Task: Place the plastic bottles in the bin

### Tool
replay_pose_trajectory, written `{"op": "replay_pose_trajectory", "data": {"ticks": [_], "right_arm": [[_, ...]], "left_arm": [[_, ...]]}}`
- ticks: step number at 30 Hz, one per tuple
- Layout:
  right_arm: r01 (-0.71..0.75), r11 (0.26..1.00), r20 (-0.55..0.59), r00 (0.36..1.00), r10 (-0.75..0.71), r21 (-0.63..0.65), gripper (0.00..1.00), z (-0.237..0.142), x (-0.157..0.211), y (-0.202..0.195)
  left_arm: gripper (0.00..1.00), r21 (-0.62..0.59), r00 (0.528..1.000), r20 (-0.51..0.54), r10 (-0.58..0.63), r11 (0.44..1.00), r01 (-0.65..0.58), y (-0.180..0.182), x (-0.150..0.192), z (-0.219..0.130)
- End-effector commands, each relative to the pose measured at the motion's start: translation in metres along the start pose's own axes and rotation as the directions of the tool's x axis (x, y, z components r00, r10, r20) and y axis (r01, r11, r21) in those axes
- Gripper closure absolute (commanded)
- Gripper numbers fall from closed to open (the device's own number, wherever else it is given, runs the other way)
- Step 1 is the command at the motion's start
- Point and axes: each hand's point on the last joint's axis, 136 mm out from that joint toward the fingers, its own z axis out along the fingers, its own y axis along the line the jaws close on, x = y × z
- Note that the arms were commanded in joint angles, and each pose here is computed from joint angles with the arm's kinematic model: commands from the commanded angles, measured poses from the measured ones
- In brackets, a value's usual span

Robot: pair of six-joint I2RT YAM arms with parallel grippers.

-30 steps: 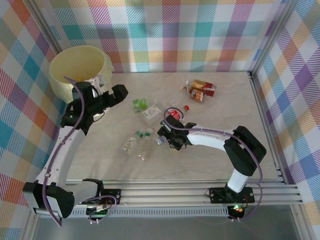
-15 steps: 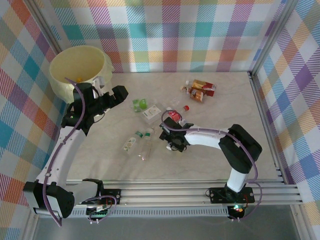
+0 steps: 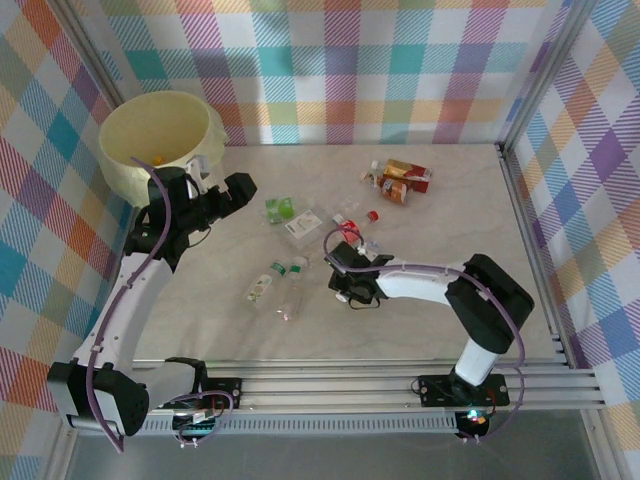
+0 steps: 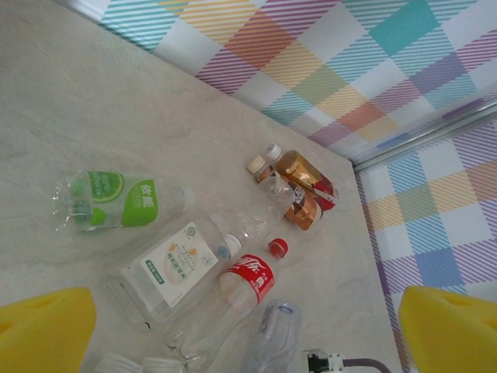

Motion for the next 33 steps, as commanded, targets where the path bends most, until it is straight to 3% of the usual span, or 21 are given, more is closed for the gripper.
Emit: {"op": "replay_pose_trajectory", "data": {"ticks": [1,9,16,24,33], "right_arm": [[0.109,0.994,0.064,0.992,-0.107,-0.016,0.52,-0.016,-0.011,-0.004],[0.297,0.952,0.21,0.938,-0.277,-0.071,0.61,-0.056,-0.034,0.003],[0.451,0.878,0.324,0.865,-0.384,-0.162,0.65,-0.09,-0.048,0.032],[0.59,0.707,0.447,0.793,-0.415,-0.389,0.67,-0.148,-0.051,0.097],[0.671,0.541,0.501,0.74,-0.449,-0.507,0.67,-0.187,-0.044,0.14]], "left_arm": [[0.0,0.071,1.0,-0.013,0.007,0.997,-0.006,-0.014,0.003,0.003],[0.0,0.18,0.994,-0.084,0.076,0.982,-0.06,-0.05,0.024,0.014],[0.0,0.272,0.983,-0.139,0.123,0.959,-0.082,-0.081,0.047,0.034],[0.0,0.442,0.937,-0.267,0.224,0.893,-0.087,-0.115,0.081,0.046],[0.0,0.571,0.908,-0.31,0.282,0.819,-0.059,-0.135,0.098,0.037]]}}
